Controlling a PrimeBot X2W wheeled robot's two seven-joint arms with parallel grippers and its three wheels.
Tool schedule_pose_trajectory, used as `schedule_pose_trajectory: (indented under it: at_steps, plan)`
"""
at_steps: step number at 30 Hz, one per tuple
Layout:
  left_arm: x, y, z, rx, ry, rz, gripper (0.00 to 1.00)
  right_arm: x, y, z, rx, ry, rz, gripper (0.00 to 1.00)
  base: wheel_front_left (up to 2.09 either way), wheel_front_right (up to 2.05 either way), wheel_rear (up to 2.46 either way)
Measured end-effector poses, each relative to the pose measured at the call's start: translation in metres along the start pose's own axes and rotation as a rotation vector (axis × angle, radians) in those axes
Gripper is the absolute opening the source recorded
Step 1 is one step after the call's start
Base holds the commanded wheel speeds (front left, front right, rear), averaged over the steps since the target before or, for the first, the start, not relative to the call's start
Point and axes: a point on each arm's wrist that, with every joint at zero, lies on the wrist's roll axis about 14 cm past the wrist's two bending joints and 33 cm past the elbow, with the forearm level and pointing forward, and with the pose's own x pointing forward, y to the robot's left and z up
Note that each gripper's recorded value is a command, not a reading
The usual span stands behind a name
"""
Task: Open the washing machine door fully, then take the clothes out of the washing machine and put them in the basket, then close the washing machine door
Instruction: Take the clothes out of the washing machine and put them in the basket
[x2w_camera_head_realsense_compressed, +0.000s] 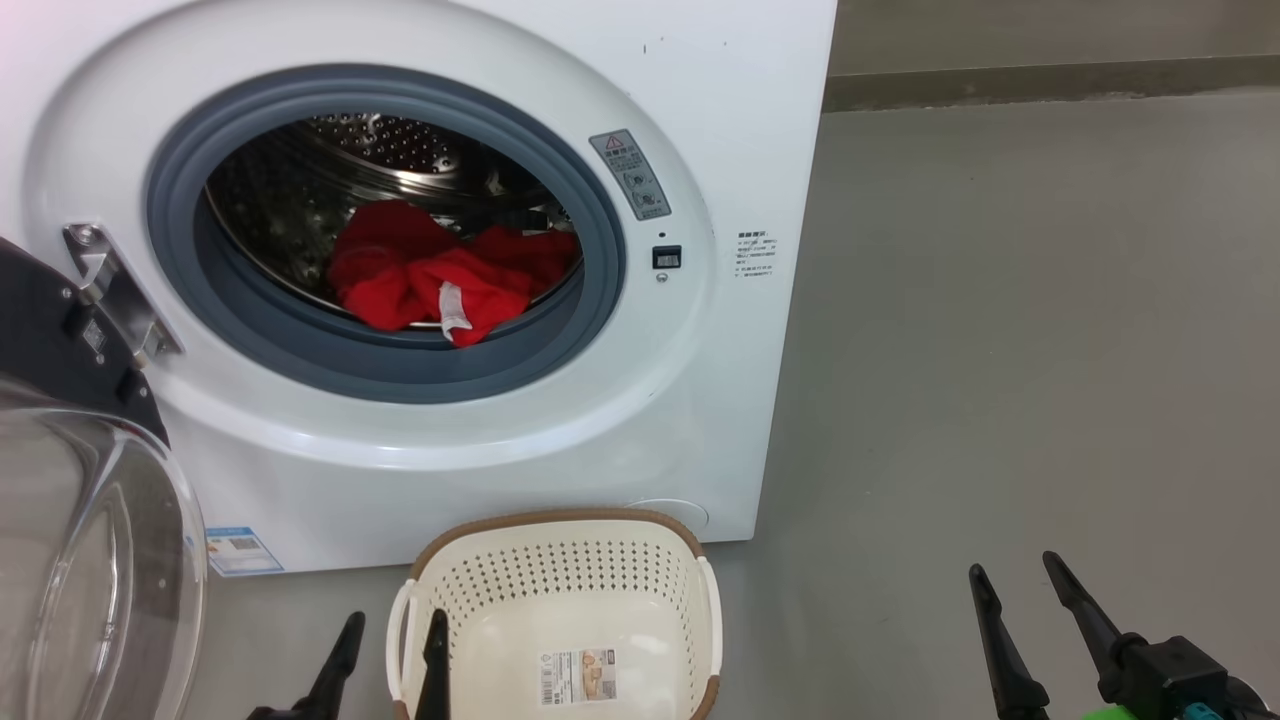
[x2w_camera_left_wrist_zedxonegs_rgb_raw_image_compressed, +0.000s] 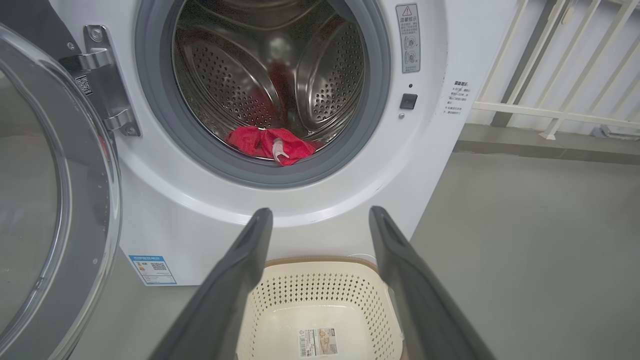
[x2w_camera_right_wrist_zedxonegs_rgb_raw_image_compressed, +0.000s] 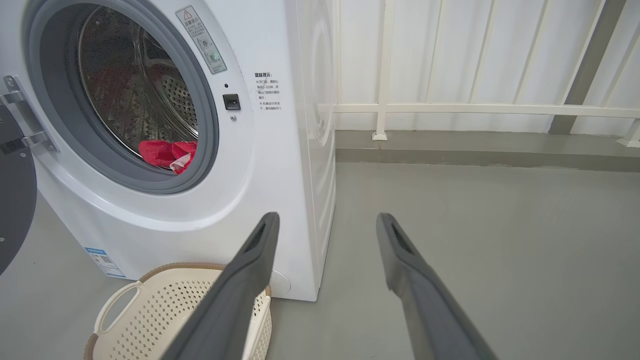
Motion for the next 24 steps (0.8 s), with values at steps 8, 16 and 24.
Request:
schedule_pose_trajectory:
  at_steps: [8,16,24]
  plan:
    - [0.0001,-0.0002,-0.0035,-0.003,0.011,0.000,1.00,-0.0011,0.0014,-0.0009,0.001,0.002,0.003,1.00,0.00,0.00,0.00]
    - [-0.0004,0.0018,-0.0055,0.008,0.017,-0.001,1.00,-0.0013,0.0027,-0.0011,0.002,0.003,0.007,1.00,0.00,0.00,0.00]
    - [-0.0001,0.0008,-0.0069,0.007,0.017,-0.005,1.00,-0.0014,0.0029,-0.0015,0.002,0.004,0.008,1.00,0.00,0.00,0.00]
